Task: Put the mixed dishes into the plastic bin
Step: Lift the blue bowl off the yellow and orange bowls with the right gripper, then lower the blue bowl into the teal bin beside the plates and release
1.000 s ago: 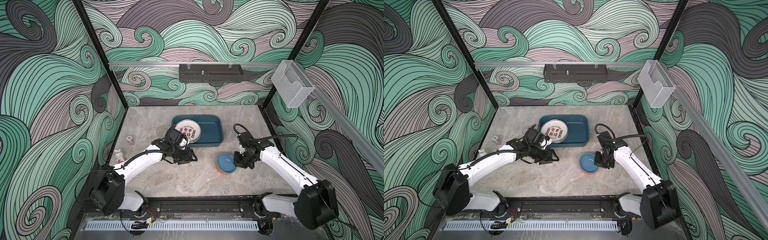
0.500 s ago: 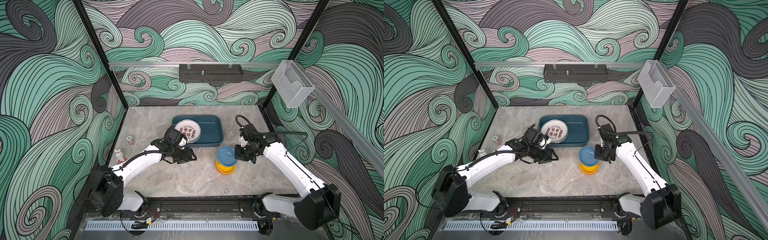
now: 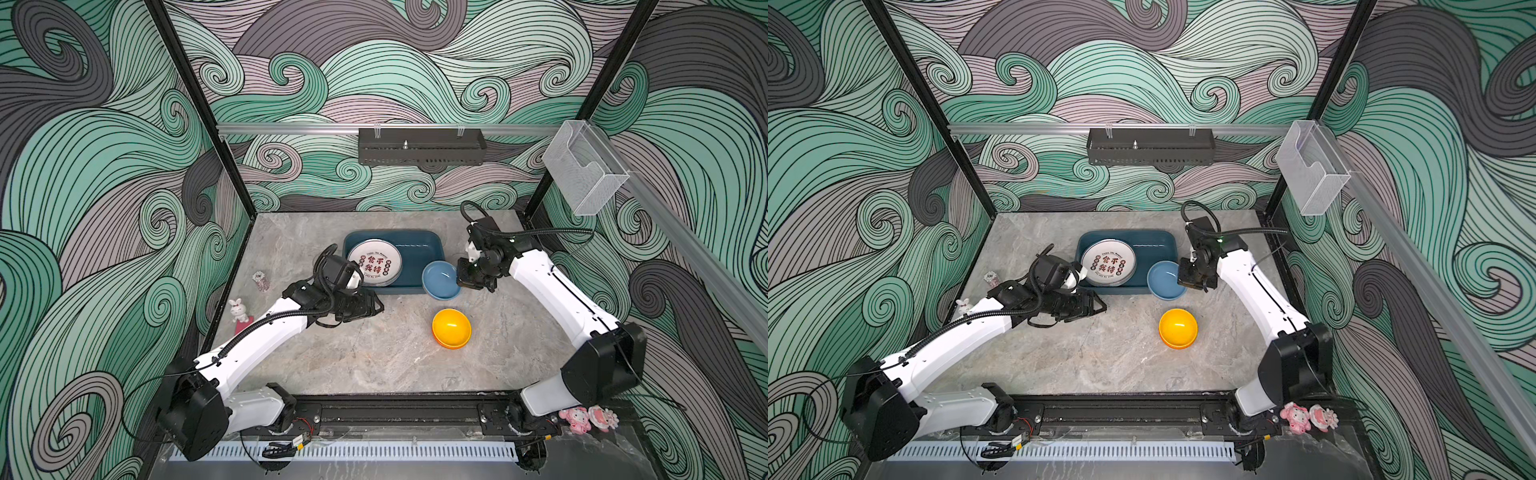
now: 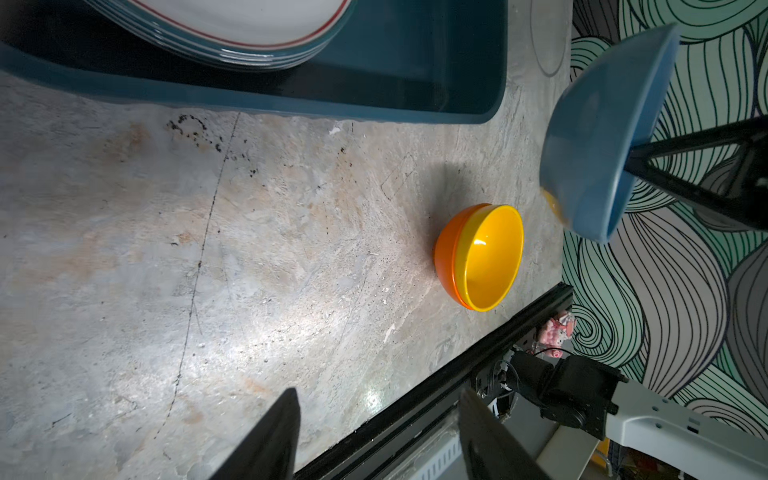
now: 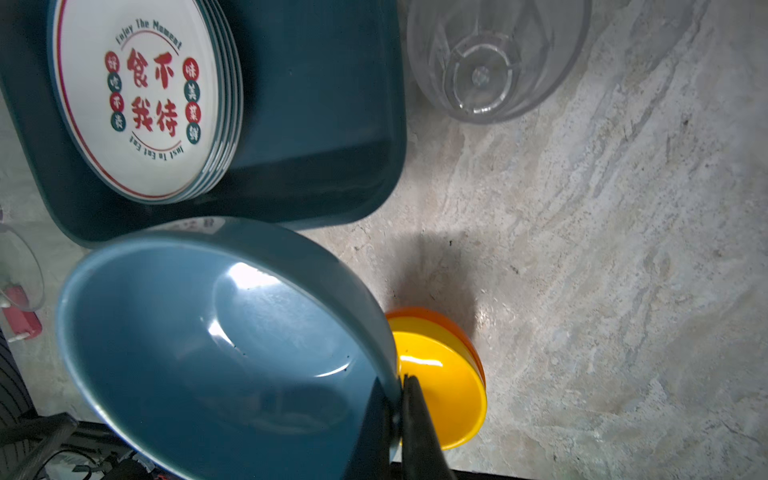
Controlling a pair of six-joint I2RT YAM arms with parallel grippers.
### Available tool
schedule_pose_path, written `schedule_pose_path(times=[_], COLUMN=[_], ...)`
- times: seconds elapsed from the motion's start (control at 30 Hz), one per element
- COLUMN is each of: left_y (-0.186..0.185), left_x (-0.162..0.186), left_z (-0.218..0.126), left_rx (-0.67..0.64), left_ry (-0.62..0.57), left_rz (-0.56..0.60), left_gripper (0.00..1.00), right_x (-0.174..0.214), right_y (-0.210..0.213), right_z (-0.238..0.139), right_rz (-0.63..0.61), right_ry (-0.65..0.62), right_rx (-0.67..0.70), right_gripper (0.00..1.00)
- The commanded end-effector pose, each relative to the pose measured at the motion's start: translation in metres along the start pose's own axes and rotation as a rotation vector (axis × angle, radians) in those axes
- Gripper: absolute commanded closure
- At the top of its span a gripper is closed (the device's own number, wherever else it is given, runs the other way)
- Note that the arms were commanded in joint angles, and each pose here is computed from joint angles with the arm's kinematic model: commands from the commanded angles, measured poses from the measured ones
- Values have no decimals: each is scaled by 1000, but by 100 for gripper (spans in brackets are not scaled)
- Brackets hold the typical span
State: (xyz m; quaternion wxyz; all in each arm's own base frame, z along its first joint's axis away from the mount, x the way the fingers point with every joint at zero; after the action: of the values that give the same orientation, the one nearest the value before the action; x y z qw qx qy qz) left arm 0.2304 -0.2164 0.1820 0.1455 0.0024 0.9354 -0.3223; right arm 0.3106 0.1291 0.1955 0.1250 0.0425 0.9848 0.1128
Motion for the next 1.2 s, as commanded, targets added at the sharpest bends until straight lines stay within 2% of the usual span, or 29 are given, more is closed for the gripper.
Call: schedule_pose_path(times=[0.0,0.47,1.17], left_y=[13,23,35], left_x=[2,8,18], left_z=[-6,-12,-11], left_rx=[-44,-51,-73], left_ry=[-10,-12,13], left_rz=[-22,-42,-92], left_gripper=[36,36,37], right_x=[-24,-92,-157], right_y=[7,25,31], right_z=[1,59,121], right_rz=[12,58,110], right_ry=[-42,-17,-13], right_rx=[-6,39,69], right_gripper=[100,100,100])
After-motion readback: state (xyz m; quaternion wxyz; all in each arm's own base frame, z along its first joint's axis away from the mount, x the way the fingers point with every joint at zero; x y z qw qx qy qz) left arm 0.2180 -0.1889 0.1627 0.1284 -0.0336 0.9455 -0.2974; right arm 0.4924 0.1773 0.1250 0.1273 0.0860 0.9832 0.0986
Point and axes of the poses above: each gripper's point midway between its finger pads, its own z axis out along the fingers, its own y axis along the line the jaws close on, x = y × z, the point moved 2 cm from there along -z, back along the fingers
